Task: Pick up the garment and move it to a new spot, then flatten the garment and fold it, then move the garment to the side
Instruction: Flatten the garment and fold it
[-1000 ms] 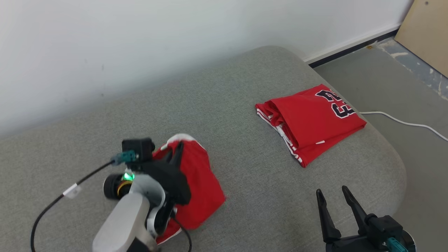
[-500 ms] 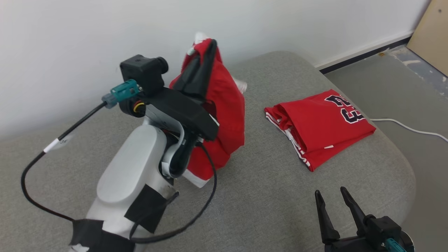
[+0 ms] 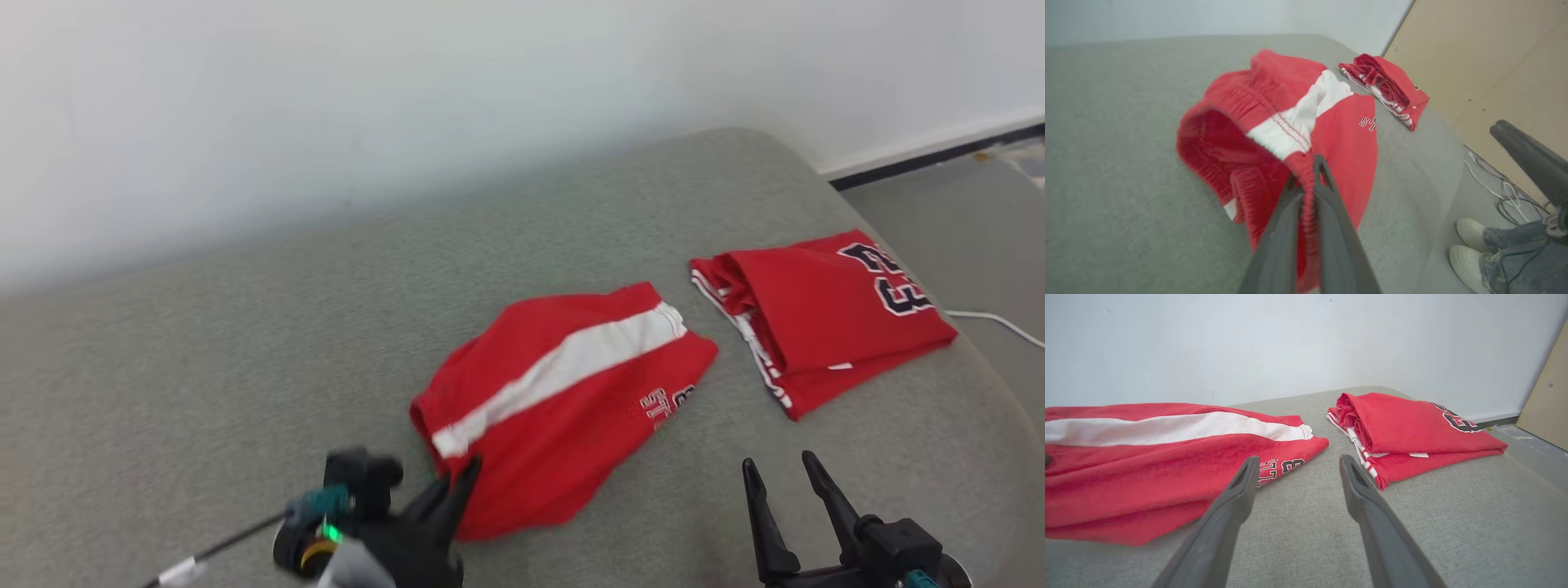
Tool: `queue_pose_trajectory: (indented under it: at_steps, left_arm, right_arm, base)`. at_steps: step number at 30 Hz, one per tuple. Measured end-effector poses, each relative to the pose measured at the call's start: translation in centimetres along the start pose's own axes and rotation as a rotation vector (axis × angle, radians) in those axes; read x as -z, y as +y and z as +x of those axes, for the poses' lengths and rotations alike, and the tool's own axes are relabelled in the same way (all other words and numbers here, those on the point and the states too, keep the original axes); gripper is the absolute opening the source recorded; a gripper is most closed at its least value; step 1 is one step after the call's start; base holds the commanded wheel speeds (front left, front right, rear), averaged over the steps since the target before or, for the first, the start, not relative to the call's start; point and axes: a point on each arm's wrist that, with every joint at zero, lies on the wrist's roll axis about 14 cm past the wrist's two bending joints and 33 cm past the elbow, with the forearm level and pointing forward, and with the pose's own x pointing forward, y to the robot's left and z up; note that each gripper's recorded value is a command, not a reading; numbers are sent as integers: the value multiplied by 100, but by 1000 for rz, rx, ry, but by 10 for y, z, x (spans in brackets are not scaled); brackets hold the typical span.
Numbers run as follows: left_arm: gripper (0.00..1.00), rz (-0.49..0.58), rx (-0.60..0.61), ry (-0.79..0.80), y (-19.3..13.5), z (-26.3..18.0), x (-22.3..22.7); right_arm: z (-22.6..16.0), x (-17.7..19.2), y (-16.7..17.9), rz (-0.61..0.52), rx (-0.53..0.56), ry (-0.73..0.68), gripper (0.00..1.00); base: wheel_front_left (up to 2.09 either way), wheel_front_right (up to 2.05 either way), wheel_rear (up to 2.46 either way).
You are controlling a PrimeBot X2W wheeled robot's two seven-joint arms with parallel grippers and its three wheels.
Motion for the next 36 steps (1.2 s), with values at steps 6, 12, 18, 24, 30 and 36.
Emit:
queue_pose_trajectory:
  at_steps: [6,12,18,24,30,36]
  left_arm:
    - [0,38,-61,125,19,-48,47]
    - [0,108,-174,159,49,-77,56]
    - [0,122,-313,156,85,-96,53]
    - [100,104,-359,89,92,-101,45]
    - [100,72,-433,-16,95,-113,40]
    - [100,54,-553,-149,106,-138,27]
  right_arm:
    - [11,2,21,-1,-70,6,100]
    - [18,3,36,-1,-118,10,100]
    - [20,4,40,-4,-133,12,100]
    - [21,4,39,-5,-131,12,100]
    - [22,1,36,-9,-128,6,100]
    - [25,-3,34,-17,-126,-9,100]
  base:
    - [0,0,0]
    - [0,0,0]
    - [0,0,0]
    - [0,0,0]
    - [0,0,0]
    - [0,0,0]
